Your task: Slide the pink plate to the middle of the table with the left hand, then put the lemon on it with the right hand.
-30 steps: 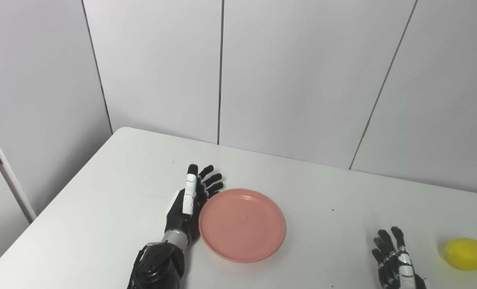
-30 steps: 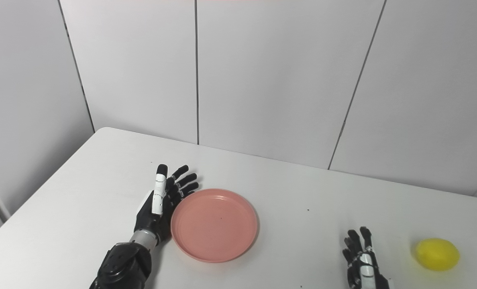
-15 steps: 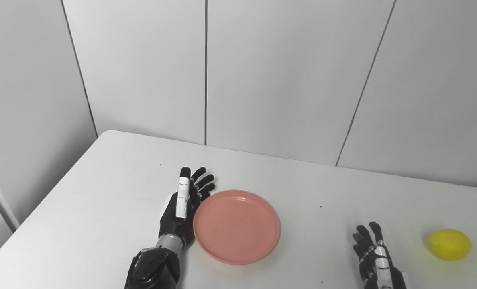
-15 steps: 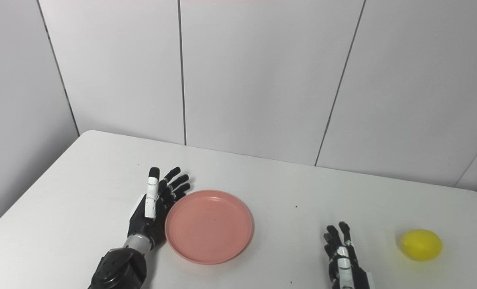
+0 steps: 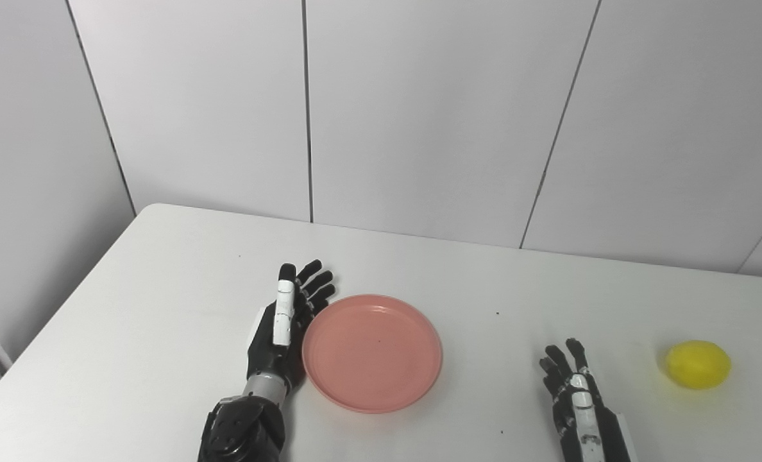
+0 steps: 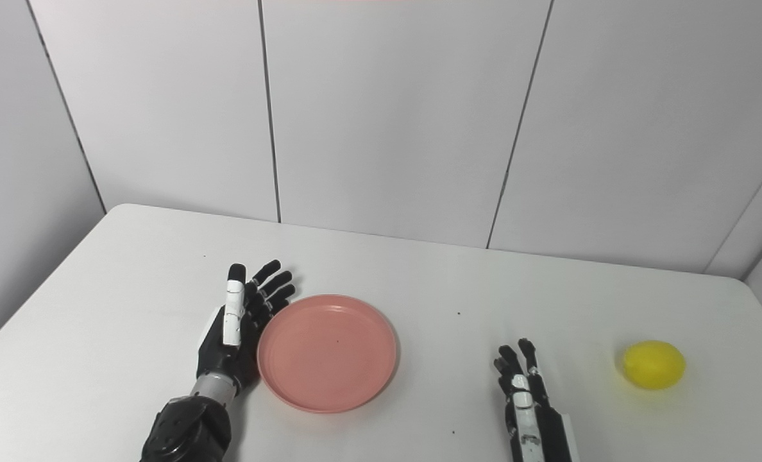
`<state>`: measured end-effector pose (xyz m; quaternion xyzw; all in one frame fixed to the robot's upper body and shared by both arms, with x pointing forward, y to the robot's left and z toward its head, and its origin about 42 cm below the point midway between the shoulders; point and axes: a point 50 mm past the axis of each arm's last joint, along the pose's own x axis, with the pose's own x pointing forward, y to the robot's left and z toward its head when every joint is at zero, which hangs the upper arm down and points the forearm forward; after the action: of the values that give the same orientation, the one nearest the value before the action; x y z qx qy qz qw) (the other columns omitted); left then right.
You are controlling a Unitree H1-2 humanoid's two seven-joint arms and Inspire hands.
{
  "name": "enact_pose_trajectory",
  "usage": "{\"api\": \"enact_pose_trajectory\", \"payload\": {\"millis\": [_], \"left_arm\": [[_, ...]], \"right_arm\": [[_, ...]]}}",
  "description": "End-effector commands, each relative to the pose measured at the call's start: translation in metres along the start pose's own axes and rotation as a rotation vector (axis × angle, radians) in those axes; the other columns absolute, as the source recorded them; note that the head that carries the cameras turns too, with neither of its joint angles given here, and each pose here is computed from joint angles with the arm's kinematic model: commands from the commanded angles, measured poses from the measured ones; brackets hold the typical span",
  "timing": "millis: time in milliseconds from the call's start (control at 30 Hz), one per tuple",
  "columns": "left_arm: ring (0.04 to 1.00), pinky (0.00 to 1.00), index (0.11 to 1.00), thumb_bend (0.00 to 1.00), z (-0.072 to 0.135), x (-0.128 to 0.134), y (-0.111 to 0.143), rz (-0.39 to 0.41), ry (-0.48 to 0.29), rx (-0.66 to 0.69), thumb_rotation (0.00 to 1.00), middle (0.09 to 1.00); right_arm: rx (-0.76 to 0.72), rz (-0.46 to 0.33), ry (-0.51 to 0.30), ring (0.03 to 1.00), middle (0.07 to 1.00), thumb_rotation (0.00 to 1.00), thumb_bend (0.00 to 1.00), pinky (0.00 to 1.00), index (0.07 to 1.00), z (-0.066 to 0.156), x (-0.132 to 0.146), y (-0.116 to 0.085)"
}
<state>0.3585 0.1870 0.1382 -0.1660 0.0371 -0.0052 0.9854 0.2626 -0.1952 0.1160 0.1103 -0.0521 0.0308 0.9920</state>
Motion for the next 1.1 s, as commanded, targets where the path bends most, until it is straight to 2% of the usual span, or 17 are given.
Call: {"api": "enact_pose_trajectory", "payload": {"millis": [0,267,433,700,800,1067], "left_arm": [[0.866,0.94,0.85,0.93,-0.026,-0.009,0.003,0.034,0.101,-0.009,0.92,0.849],[0.853,0.85,0.847,0.92,-0.028,-0.012,0.0,0.028,0.104,-0.014,0.9,0.847],[0.846,0.85,0.843,0.91,-0.029,-0.012,-0.002,0.017,0.108,-0.013,0.9,0.843],[0.84,0.85,0.845,0.89,-0.029,-0.011,-0.003,0.014,0.114,-0.008,0.9,0.832],[0.847,0.9,0.847,0.88,-0.03,-0.011,-0.004,0.012,0.113,-0.008,0.91,0.833],[0.856,0.94,0.847,0.84,-0.033,-0.012,-0.013,0.015,0.09,-0.01,0.91,0.83]], "right_arm": [[0.022,-0.003,0.033,0.935,0.919,0.81,0.73,1.0,0.969,-0.008,-0.004,0.005],[0.026,-0.002,0.035,0.934,0.919,0.8,0.72,1.0,0.97,-0.009,-0.004,0.005],[0.03,-0.004,0.032,0.937,0.922,0.79,0.72,1.0,0.969,-0.01,-0.004,0.006],[0.032,-0.002,0.037,0.939,0.92,0.79,0.74,1.0,0.972,-0.009,-0.003,0.007],[0.035,-0.001,0.038,0.937,0.916,0.78,0.74,1.0,0.971,-0.009,-0.003,0.008],[0.04,0.002,0.041,0.933,0.913,0.76,0.74,1.0,0.968,-0.013,-0.002,0.008]]}}
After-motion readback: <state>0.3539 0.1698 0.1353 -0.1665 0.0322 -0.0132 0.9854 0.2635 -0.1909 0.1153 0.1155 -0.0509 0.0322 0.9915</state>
